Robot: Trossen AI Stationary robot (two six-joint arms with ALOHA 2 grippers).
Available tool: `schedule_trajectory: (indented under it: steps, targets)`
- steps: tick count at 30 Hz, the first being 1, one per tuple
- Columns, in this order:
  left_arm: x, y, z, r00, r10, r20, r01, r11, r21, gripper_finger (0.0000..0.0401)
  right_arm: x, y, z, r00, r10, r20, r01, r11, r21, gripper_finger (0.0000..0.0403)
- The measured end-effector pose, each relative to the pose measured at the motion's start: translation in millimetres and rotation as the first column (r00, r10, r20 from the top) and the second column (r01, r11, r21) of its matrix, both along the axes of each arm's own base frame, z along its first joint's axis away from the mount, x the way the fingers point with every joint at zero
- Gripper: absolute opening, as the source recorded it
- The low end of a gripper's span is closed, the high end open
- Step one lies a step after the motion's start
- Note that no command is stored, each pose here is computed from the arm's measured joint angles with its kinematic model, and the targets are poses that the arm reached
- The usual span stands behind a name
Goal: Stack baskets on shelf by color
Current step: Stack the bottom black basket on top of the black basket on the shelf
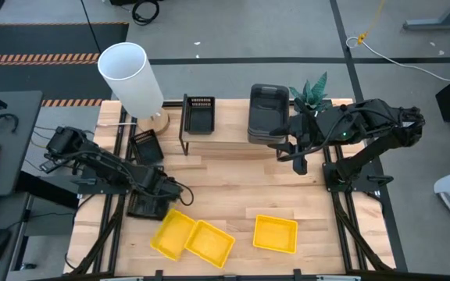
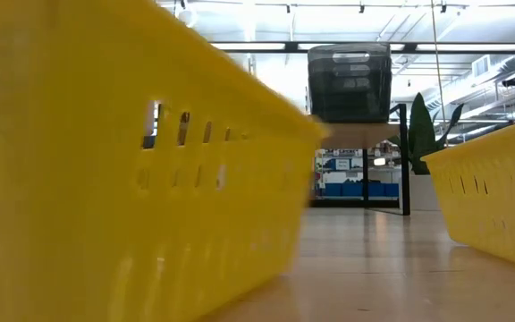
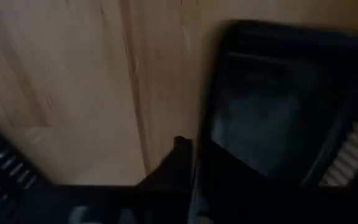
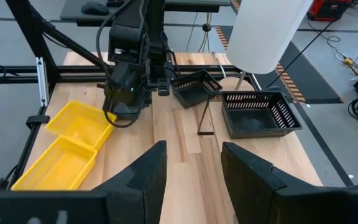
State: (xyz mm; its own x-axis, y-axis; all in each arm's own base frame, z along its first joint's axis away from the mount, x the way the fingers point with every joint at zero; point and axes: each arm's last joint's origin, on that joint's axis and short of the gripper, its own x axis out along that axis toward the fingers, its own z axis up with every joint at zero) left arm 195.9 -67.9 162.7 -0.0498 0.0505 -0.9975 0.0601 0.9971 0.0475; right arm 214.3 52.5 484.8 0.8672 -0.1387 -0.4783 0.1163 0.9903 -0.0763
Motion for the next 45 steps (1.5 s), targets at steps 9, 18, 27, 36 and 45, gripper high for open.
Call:
schedule_trajectory:
  steps: [9,18,27,36,45]
  targets:
    - [13,17,42,0.991,0.131,0.006,-0.131,0.991,0.038,0.0007,0,0,0,1.000,0.020,-0.006,-0.021,0.999,-0.036,0.0158]
    - [43,53,137,0.846,0.502,0.180,-0.478,0.863,-0.164,0.0006,1,-2,0,1.000,0.028,-0.010,-0.028,0.999,-0.037,0.0158]
    - [48,127,222,0.295,0.897,0.329,-0.785,0.424,-0.451,0.0009,6,1,-3,0.998,0.056,-0.027,-0.056,0.998,-0.010,0.0158]
    - [43,190,254,-0.121,0.906,0.405,-0.765,0.175,-0.620,0.0008,13,6,-7,0.996,0.082,-0.043,-0.082,0.997,0.003,0.0158]
    - [63,223,229,-0.107,0.921,0.374,-0.800,0.144,-0.583,0.0008,17,8,-6,0.990,0.139,-0.020,-0.139,0.990,0.014,0.0158]
